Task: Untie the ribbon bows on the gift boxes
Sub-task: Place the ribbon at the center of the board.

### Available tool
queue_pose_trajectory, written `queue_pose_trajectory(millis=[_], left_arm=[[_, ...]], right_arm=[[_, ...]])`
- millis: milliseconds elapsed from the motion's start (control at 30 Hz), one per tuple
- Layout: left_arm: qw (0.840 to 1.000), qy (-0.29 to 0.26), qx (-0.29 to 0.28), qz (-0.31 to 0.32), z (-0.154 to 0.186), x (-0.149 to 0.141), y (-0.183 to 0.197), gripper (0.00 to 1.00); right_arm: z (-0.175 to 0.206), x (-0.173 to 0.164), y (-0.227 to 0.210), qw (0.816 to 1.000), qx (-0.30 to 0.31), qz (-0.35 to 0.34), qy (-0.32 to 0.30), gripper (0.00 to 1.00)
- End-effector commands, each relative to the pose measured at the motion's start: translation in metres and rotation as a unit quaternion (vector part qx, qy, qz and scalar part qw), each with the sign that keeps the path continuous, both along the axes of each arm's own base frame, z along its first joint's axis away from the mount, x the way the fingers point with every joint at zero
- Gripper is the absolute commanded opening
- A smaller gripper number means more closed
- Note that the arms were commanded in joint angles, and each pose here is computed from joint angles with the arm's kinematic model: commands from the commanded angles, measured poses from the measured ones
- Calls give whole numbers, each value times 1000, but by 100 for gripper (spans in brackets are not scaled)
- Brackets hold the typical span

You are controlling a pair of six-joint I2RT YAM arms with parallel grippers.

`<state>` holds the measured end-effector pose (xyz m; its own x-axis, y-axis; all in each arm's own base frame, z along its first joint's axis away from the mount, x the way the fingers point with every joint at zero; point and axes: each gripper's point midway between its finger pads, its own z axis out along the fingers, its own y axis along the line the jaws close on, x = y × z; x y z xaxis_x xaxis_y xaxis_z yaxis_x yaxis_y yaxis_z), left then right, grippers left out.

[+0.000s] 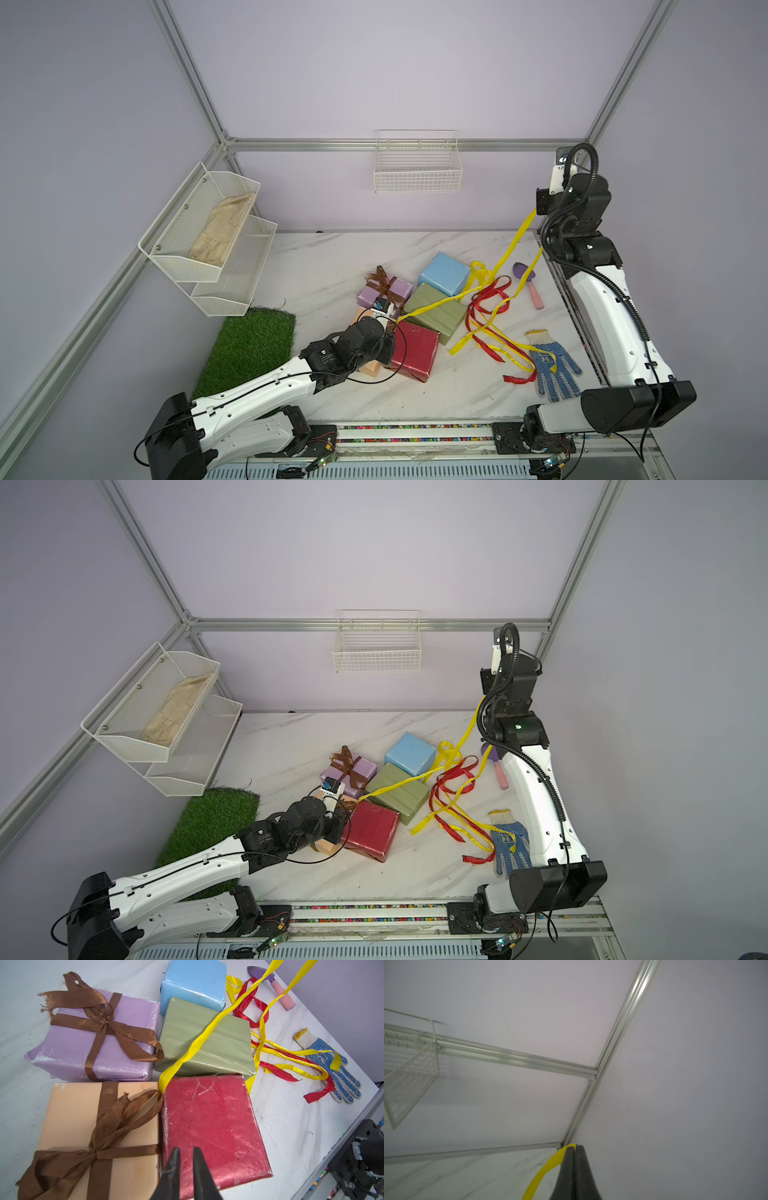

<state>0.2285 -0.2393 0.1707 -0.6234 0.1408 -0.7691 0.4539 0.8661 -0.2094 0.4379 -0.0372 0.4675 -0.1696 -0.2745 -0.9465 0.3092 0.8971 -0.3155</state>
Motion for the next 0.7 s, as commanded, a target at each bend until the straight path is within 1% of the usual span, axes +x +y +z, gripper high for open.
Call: queue_pose_trajectory(millis=[0, 133, 300, 500, 567, 667], left_arm=[[1000, -3, 18, 2, -9, 0, 9, 15], [1000, -1, 20, -2, -10, 1, 6, 15], [999, -6, 34, -5, -11, 7, 1, 19], [998, -19, 56, -21, -5, 24, -16, 21], [997, -29, 59, -26, 1, 32, -23, 25], [997, -42, 54, -33, 10, 47, -31, 37]], right_arm=[[-24, -20, 12, 996, 88, 33, 6, 0], [-71, -31, 24, 987, 137, 57, 56, 0], [-121, -47, 35, 976, 176, 78, 104, 0], [-191, -43, 49, 953, 225, 87, 183, 0], [-210, -39, 52, 946, 238, 83, 204, 0], [-231, -36, 56, 937, 254, 83, 225, 0]])
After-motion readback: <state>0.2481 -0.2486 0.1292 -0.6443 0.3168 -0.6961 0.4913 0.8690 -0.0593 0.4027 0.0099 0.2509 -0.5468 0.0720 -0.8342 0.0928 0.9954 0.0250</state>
